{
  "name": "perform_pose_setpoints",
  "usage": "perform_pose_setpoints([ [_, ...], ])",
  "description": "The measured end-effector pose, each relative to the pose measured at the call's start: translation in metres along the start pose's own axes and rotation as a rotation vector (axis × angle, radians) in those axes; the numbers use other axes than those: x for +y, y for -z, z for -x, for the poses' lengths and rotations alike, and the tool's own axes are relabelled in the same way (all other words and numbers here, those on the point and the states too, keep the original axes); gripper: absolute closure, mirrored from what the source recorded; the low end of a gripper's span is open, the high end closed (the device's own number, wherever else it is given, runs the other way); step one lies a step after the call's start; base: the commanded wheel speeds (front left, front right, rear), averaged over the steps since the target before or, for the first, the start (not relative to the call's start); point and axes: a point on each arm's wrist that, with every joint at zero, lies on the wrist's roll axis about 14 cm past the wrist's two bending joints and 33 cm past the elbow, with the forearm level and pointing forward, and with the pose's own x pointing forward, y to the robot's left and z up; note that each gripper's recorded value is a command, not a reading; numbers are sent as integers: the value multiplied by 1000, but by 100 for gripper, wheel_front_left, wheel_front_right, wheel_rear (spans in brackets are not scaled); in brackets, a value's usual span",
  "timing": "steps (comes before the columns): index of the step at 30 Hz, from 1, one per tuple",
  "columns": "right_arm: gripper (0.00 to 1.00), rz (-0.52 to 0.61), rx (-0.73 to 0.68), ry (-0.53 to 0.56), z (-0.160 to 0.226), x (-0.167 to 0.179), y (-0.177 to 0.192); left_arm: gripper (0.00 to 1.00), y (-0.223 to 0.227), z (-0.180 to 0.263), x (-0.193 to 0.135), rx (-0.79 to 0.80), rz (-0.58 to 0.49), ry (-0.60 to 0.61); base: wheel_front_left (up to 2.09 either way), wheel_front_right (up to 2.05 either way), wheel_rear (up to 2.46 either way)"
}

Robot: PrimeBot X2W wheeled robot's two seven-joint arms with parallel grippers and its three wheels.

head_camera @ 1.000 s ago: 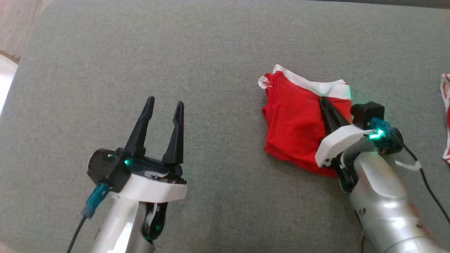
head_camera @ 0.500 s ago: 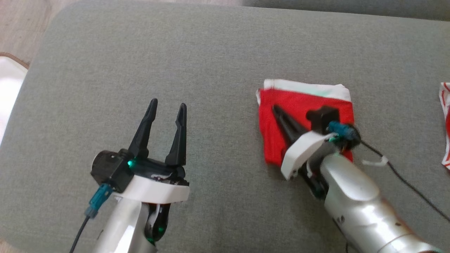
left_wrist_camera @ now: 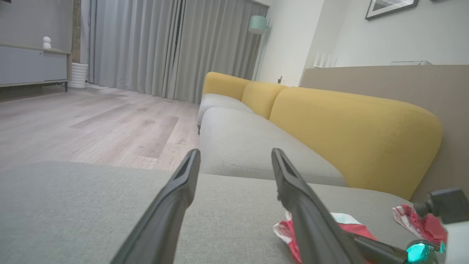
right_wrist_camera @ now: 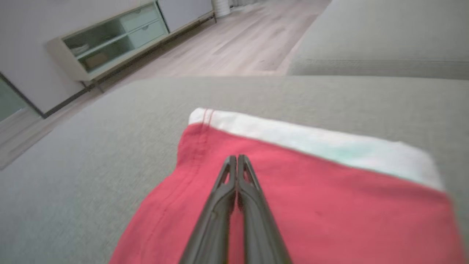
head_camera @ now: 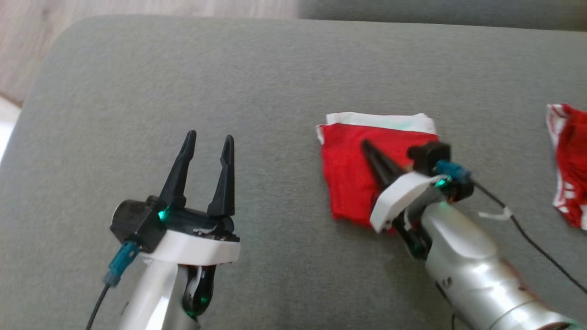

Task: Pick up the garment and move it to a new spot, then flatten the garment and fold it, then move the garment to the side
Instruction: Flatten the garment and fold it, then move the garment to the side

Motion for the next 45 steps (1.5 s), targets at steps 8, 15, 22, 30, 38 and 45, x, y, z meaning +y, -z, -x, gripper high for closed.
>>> perform_pose_setpoints([
  [8, 3, -17, -361, 212, 45, -63, -105, 0, -3, -6, -23, -17, 16, 65, 0, 0, 0],
  [15, 0, -21, -380, 442, 127, -106, -68, 0, -2, -8, -43, -17, 20, 120, 0, 0, 0],
  [22, 0, -23, -410, 511, 163, -110, -61, 0, -3, -7, -51, -19, 22, 139, 0, 0, 0],
  [30, 0, -53, -392, 516, 175, -102, -44, 0, 2, 3, -44, -4, 24, 115, 0, 0, 0],
  [38, 0, -52, -380, 493, 164, -99, -43, 0, 4, 6, -39, 4, 22, 99, 0, 0, 0],
  [45, 0, -52, -280, 412, 128, -88, -35, 0, 11, 7, -31, 24, 22, 79, 0, 0, 0],
])
